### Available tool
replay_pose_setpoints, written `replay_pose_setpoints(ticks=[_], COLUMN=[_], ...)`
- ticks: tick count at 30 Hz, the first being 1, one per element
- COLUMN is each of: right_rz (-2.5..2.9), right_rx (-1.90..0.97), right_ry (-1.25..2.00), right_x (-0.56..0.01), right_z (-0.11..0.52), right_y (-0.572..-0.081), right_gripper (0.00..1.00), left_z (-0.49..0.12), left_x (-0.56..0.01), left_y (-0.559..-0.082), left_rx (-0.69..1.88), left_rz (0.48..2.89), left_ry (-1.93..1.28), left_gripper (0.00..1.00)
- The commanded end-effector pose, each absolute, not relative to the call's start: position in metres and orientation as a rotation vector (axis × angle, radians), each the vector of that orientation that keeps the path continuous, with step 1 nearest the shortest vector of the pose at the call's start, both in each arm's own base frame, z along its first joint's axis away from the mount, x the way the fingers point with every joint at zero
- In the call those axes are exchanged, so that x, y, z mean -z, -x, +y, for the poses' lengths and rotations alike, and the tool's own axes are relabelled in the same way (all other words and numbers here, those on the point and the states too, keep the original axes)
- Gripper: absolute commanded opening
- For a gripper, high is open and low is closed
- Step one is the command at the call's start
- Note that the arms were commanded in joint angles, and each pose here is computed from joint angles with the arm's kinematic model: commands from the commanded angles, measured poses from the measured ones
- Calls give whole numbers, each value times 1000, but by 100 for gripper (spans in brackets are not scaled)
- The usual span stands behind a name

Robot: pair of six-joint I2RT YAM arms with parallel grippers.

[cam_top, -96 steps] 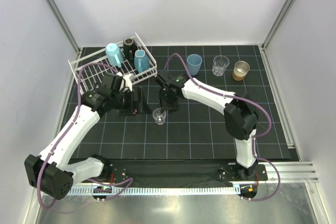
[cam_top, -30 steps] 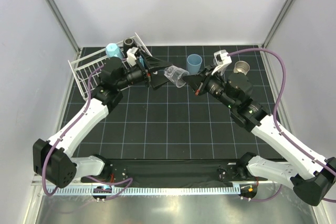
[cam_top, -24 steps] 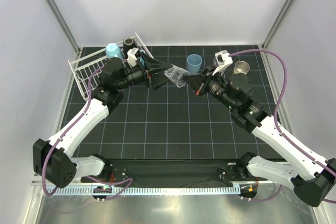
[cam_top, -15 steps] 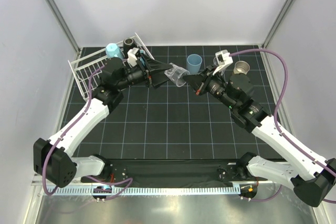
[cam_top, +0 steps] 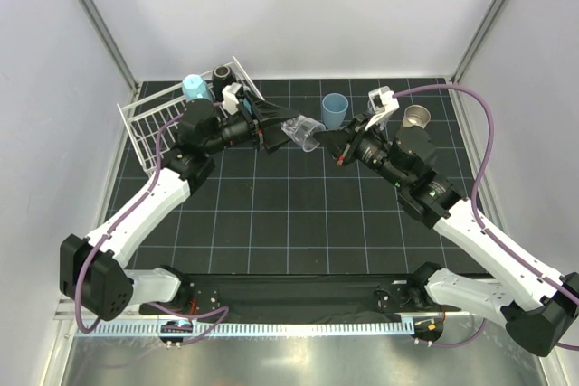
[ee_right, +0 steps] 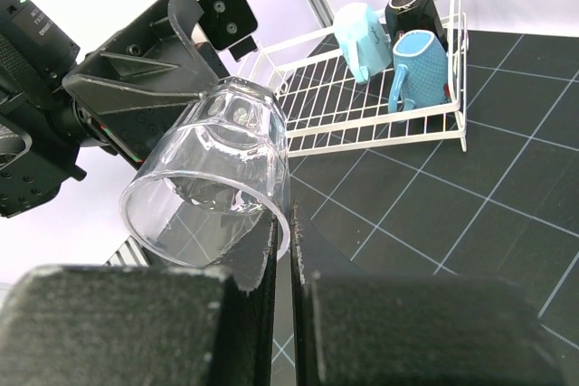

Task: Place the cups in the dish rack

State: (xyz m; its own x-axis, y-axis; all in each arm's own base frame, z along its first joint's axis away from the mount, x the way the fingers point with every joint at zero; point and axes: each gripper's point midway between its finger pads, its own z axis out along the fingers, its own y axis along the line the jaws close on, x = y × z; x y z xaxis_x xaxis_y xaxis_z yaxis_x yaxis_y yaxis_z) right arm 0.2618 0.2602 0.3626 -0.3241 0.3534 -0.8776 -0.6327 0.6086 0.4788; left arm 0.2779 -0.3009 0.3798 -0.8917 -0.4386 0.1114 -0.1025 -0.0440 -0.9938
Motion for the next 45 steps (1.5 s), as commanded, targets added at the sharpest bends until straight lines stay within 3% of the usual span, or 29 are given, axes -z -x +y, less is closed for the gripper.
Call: replay_pose_setpoints(ticks=[1,10,14,18,19,24,27,32,45], right_rz=[1587,1594,1594,1642,1655,1709,1742,1833,1959], right_rx=[-1026,-999,-992,-972,-959,-907,-847,-697,-595], right_ry=[299,354,351,329,319,271,210,72,-39], right_x=[-369,-370,-370,-362,-359,-352,-346,-327,-300], right_z=[266,268,267,265,264,255,242,209,148], right_y=[-257,-254,-255,-257,-260,-263,-267,-269,-215], right_gripper=[4,4,4,4,4,35,44,47,48], left_z=[-302,-304,-305,-306,-305,-303,-301,-288,-153], left_x=[-398,-394,-396,-395,-395,-387,-381,-358,-315], left_y=[-274,-277,-278,-278,-278,-281,-285,-300,-402], left_rx=[2081,2097,2111,2119,2118,2084,2039,1822,662], left_rz=[1914,1921,1915,1914,1911,1920,1941,2055,2085], left_ry=[510,532,528,521,520,536,522,494,300], left_gripper=[55,52,34,0,0,0,0,0,0])
